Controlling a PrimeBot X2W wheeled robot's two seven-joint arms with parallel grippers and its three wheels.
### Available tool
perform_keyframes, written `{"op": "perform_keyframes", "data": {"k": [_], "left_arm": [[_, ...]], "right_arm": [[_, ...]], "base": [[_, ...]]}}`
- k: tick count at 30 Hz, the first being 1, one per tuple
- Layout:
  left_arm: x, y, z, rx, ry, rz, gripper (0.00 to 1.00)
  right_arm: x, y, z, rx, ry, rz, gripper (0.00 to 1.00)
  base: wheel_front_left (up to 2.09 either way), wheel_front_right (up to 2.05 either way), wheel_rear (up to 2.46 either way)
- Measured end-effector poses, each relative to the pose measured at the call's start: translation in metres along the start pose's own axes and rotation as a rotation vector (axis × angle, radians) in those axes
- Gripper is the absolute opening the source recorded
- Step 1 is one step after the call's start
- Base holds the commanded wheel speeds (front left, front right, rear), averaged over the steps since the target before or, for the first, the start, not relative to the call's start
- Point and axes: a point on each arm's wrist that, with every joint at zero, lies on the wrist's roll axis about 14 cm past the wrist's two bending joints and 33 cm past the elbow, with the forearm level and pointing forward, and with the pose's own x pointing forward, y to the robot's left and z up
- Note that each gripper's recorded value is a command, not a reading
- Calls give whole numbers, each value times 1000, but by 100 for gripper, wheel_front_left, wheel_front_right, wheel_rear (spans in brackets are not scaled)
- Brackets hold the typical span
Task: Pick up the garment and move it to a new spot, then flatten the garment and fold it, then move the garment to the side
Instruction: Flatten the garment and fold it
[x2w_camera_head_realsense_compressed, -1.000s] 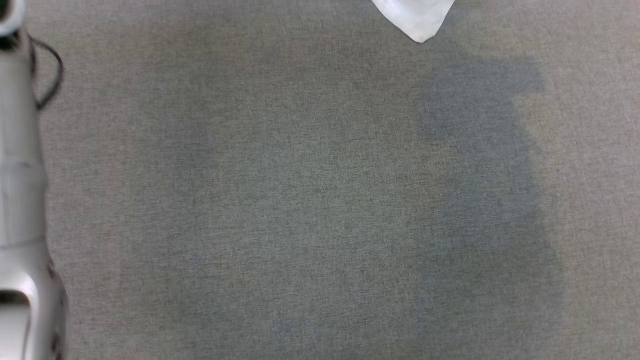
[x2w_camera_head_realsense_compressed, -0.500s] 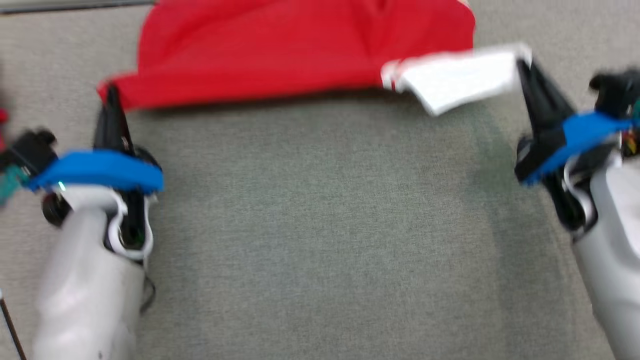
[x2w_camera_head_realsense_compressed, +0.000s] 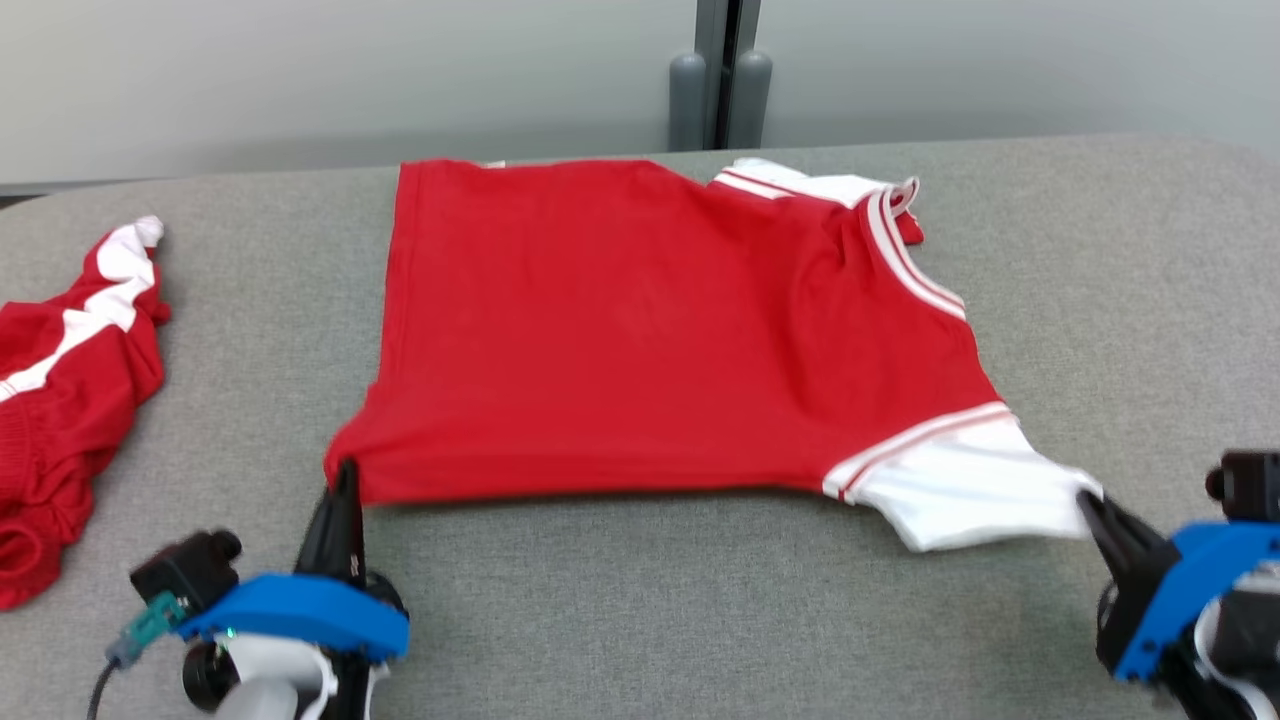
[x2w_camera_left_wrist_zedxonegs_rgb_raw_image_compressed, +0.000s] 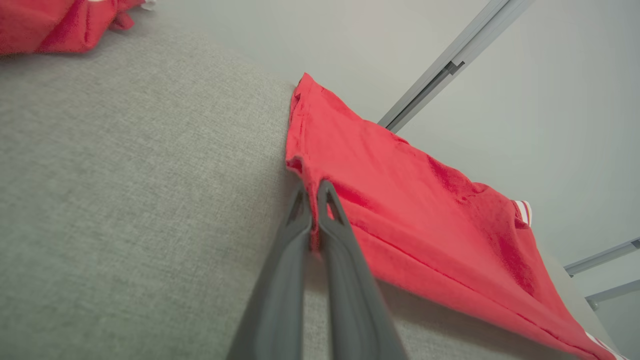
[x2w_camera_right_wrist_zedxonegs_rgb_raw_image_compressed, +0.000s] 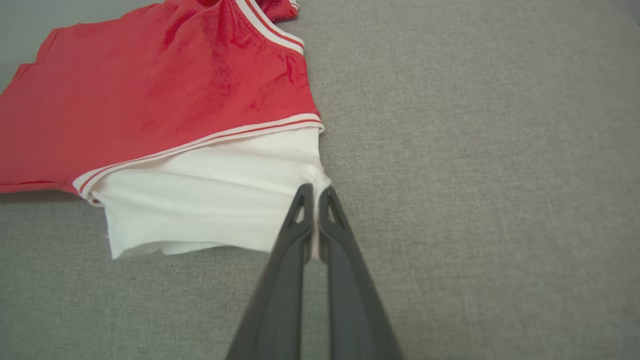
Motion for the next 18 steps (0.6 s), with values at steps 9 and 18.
{"op": "perform_keyframes", "data": {"k": [9, 18], "left_arm": [[-60, 9, -24, -4, 134, 57, 0], [-86, 9, -19, 52, 185, 81, 0]], "right_arm": [[-60, -10, -23, 28, 115, -65, 0], [-87, -16, -57, 138, 242, -33, 0]], "base": [[0, 0, 0], [0, 0, 0]]}}
